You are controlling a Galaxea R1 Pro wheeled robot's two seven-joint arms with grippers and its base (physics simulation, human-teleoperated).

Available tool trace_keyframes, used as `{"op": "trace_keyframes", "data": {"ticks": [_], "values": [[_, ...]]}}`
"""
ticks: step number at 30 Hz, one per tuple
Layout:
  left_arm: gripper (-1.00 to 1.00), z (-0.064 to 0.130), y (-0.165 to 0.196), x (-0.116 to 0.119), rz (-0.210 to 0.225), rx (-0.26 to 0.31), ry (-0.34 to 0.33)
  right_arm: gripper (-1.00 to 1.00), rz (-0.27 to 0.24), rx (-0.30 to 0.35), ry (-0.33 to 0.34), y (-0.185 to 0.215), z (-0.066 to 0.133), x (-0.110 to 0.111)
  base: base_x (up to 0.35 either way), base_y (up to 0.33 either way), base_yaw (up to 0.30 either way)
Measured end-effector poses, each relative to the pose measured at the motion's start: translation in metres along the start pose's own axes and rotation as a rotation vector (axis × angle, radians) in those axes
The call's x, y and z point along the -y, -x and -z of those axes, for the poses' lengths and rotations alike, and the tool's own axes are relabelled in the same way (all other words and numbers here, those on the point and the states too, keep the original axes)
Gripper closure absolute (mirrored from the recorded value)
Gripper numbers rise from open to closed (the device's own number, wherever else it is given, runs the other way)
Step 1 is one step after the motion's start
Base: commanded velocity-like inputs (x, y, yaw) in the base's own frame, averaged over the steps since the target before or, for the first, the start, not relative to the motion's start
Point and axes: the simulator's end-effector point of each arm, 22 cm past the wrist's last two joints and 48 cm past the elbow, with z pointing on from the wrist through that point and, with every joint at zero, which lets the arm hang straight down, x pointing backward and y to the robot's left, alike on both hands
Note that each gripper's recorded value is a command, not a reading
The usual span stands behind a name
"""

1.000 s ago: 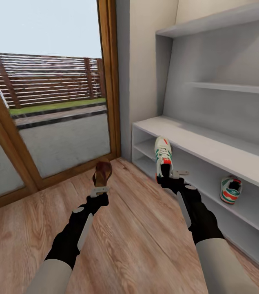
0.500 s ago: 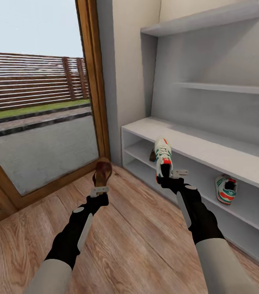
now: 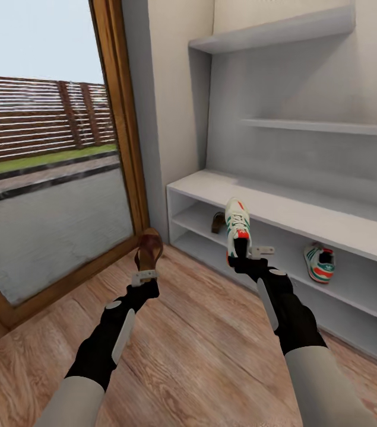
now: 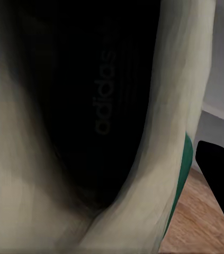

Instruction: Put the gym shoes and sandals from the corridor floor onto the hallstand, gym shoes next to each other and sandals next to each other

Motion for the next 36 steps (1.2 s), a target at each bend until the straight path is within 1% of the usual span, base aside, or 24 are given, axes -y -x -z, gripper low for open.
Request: {"op": "trace_keyframes", "data": {"ticks": [5, 16, 25, 30, 36], "values": [[1.0, 0.0, 0.0001, 0.0008, 0.009, 0.001, -0.003, 1.0, 0.0, 0.0, 0.0, 0.0001, 0.0, 0.0, 0.0, 0.349, -0.26], [1.0, 0.0, 0.0005, 0.001, 0.011, 0.002, -0.004, 1.0, 0.0, 0.0, 0.0, 0.0, 0.0, 0.0, 0.007, 0.349, -0.26], [1.0, 0.0002, 0.001, 0.001, 0.011, 0.004, -0.004, 1.0, 0.0, 0.0, 0.0, 0.0002, 0.0002, 0.0, 0.155, 0.333, -0.256], [1.0, 0.0002, 0.001, 0.0011, 0.01, 0.004, -0.005, 1.0, 0.0, 0.0, 0.0, 0.0003, 0.0002, -0.0001, 0.204, 0.195, -0.254], [1.0, 0.0, 0.0008, 0.0009, 0.01, 0.004, -0.005, 1.0, 0.0, 0.0, 0.0, 0.0002, 0.0, -0.0001, 0.048, 0.037, -0.253]]}}
